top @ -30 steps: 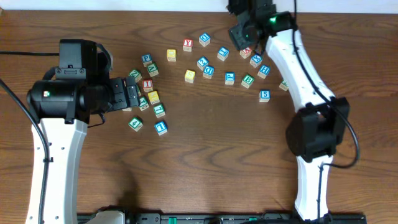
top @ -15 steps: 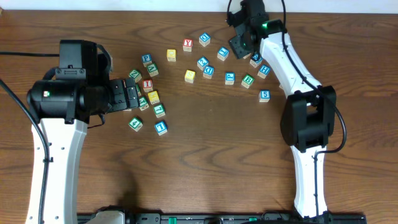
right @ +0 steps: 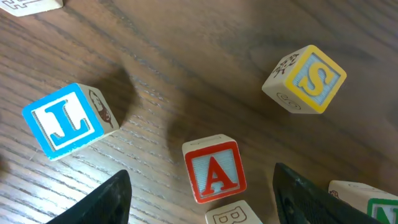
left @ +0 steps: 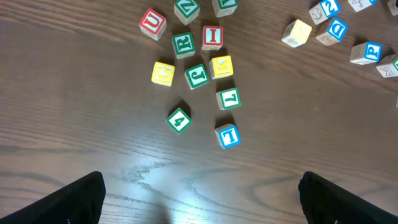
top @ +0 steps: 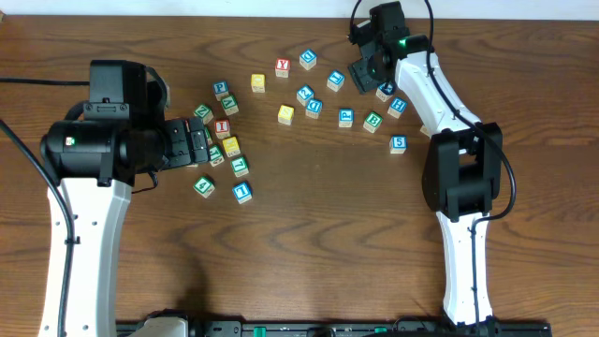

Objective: Spell out AI2
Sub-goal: 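Lower the right gripper and close it on the red A block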

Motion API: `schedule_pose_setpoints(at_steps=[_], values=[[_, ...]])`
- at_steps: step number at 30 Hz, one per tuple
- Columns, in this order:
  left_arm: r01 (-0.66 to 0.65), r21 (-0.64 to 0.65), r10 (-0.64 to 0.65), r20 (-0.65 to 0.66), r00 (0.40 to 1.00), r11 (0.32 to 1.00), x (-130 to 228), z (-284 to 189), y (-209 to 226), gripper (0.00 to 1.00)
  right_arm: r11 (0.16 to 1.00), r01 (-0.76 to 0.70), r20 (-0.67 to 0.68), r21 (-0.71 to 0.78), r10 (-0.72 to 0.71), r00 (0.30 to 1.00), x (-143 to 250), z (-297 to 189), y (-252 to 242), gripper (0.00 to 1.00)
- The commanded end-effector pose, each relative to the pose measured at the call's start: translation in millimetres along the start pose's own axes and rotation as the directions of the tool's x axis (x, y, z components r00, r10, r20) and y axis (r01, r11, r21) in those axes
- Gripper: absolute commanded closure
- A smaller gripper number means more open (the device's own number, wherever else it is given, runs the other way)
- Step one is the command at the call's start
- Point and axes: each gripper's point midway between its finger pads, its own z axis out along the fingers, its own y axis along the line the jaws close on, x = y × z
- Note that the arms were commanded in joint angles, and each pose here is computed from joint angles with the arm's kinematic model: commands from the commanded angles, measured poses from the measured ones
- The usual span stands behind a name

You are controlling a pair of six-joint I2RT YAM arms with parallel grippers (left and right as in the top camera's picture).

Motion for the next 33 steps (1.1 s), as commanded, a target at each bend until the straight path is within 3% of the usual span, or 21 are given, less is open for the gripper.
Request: schedule_pose_setpoints(at_steps=[1,20,33], values=[[0.012,-0.007,-0.012,0.023,1.000,1.000,-5,-7,1,0.02,1.000,0.002,-0.005,-0.008,-0.002,1.000,3,11,-1,0.33],[0.012,-0.008,-0.012,0.018,1.000,1.000,-3,-7,2,0.02,1.000,-0.017,0.003,0.008,0.017,1.000,8,31,-9,0.40],[0.013,-0.009,-0.013,0.012,1.000,1.000,-2,-5,2,0.02,0.996,-0.089,-0.003,0.005,0.089,0.996,13,41,-10,0.51]])
